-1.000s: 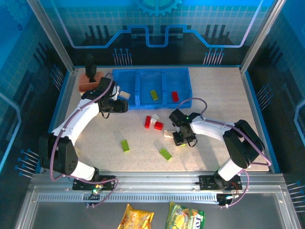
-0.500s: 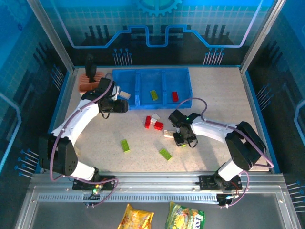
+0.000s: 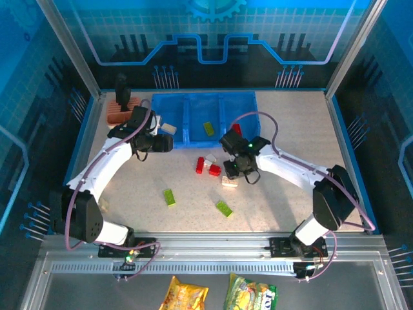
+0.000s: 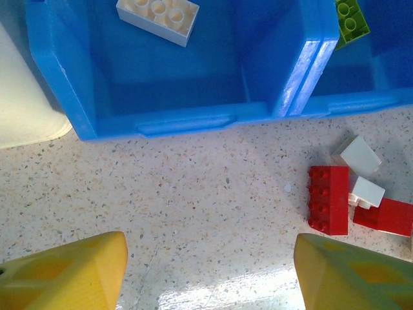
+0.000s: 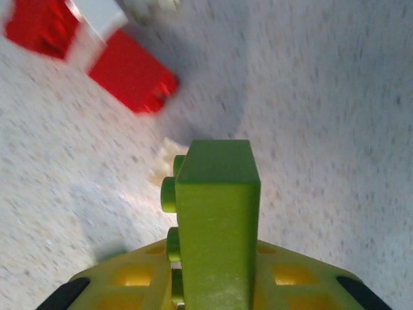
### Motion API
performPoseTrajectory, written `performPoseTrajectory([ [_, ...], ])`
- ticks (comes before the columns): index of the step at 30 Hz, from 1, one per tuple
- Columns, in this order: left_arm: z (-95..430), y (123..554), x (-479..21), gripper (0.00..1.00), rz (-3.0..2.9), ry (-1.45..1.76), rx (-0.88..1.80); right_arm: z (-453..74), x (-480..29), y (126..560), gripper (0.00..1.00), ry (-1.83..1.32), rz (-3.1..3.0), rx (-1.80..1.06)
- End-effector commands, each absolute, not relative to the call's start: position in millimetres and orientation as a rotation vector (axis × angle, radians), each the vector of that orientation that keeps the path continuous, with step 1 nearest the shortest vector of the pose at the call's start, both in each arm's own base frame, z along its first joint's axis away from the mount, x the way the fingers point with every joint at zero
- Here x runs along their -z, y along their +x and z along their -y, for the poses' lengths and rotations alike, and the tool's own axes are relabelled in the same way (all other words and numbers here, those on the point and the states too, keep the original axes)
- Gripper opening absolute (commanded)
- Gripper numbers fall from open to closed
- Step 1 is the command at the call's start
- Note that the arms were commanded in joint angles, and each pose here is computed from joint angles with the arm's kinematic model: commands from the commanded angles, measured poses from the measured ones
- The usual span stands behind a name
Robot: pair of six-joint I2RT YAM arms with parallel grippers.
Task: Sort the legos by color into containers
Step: Pick up the lego from the bottom-center of the table, then place the lego in the container.
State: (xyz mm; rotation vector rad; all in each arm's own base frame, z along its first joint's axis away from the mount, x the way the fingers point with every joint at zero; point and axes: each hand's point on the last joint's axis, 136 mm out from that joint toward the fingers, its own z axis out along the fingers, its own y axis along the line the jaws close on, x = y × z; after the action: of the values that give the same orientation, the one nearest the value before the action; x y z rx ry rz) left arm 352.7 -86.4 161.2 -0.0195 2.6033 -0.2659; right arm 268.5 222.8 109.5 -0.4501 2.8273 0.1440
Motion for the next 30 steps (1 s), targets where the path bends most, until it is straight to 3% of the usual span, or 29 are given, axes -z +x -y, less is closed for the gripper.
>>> performPoseTrajectory([
  [1,85,351,-169,0.7,-2.569,-0.003,0.276,-245,-114,280,0.29,-0.497,-2.825,-0.164],
  [14,83,351,-175,0.71,-2.548,-0.017,0.282,-323,-136,368,0.28,-0.529,-2.676,-0.293],
  [30,80,351,-176,0.71,-2.535,-0.028,0.273,-348,-96,461,0.28,-0.433,-2.657,-0.289],
])
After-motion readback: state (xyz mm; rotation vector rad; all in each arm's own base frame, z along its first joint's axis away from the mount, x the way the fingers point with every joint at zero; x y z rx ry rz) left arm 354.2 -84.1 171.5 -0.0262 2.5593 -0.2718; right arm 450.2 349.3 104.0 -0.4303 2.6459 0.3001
